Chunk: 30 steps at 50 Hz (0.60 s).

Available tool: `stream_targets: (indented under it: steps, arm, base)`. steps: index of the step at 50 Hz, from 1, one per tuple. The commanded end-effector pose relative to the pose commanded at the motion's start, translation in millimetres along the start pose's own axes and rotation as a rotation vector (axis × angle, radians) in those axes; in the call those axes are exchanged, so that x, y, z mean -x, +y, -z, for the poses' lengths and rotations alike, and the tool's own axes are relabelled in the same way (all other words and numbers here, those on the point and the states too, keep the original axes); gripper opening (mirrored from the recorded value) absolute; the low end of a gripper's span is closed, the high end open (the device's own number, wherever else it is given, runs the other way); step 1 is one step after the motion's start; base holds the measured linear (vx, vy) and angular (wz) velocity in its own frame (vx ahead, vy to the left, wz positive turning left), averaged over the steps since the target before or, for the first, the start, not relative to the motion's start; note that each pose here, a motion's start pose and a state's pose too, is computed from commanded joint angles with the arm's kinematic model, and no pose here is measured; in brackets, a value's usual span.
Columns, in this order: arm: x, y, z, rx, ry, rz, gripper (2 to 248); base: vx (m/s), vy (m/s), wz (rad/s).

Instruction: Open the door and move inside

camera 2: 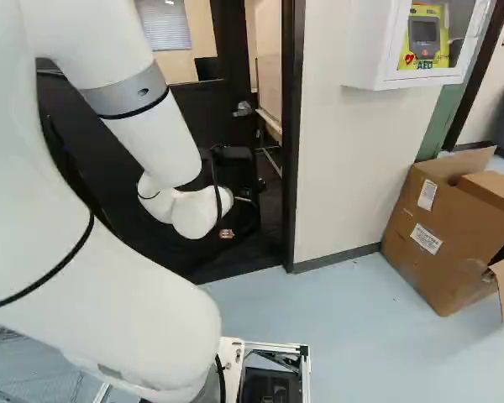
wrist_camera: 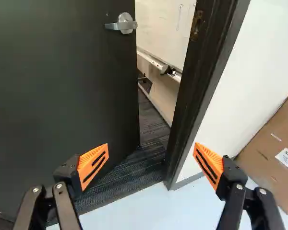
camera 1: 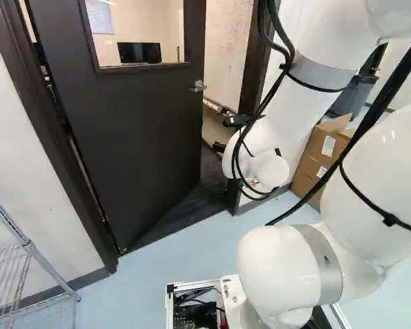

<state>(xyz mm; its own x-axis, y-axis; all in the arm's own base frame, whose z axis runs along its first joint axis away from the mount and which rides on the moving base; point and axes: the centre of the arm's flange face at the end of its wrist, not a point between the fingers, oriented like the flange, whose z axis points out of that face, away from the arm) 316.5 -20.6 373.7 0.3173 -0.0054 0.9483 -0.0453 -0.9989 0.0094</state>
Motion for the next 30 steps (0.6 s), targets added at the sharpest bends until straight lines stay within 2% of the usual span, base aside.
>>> stream_targets:
  steps: [18, 30]
  arm:
    - [0.0, 0.0, 0.0, 0.000, 0.000, 0.000, 247]
    - [0.0, 0.0, 0.0, 0.000, 0.000, 0.000, 247]
  base:
    - [0.000, 0.023, 0.117]
    - [0.017, 0.057, 0.235]
